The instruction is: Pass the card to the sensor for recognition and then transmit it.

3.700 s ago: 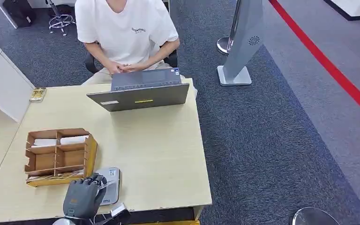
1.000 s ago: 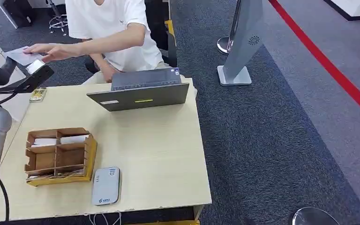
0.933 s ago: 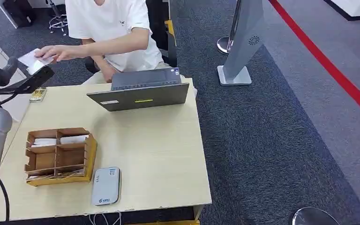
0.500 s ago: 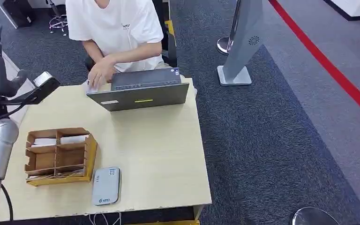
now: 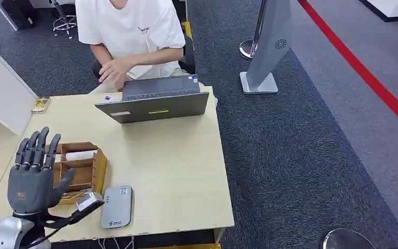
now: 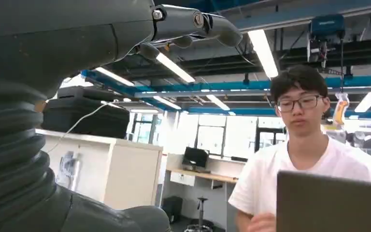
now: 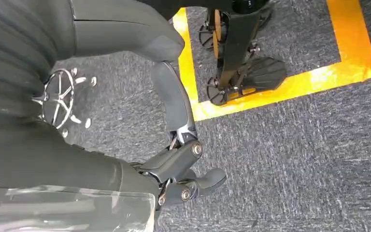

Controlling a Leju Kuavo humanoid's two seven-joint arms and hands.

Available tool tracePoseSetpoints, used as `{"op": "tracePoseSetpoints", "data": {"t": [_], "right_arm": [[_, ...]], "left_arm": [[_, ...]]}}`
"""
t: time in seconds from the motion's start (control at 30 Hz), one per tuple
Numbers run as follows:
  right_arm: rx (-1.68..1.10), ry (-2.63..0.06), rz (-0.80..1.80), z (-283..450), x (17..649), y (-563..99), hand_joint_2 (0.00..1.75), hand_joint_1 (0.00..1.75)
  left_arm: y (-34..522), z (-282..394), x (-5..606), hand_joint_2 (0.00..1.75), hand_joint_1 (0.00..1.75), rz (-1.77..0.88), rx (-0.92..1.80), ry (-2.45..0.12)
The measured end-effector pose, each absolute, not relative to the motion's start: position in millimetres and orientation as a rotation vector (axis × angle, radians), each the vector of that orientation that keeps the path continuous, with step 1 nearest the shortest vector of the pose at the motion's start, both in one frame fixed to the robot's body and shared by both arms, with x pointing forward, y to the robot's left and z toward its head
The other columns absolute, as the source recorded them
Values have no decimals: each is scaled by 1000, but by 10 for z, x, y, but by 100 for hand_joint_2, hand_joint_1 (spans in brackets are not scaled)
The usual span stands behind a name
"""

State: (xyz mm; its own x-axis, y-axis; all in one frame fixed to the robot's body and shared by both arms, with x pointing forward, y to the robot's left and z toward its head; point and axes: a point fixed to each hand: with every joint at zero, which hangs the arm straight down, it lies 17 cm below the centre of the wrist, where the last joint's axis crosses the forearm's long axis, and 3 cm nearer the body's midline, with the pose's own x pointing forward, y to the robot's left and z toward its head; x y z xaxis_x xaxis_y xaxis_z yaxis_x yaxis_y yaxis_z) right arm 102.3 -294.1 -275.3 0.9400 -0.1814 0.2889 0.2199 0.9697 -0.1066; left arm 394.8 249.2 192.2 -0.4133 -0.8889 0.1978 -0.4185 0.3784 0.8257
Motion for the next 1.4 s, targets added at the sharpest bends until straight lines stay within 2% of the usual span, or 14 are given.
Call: {"op": "tracePoseSetpoints", "data": {"t": [0.33, 0.67, 1.4], "right_arm": [[-150, -278, -249, -2755, 1006, -2980, 175, 0], [-153, -266, -265, -2761, 981, -2993, 175, 0], [-153, -261, -265, -2765, 967, -2993, 175, 0]], "left_arm": [[2310, 1683, 3616, 175, 0, -964, 1023, -1956], [2347, 1328, 3678, 175, 0, -965, 941, -1780], [2380, 1011, 3693, 175, 0, -1003, 909, -1663]]}}
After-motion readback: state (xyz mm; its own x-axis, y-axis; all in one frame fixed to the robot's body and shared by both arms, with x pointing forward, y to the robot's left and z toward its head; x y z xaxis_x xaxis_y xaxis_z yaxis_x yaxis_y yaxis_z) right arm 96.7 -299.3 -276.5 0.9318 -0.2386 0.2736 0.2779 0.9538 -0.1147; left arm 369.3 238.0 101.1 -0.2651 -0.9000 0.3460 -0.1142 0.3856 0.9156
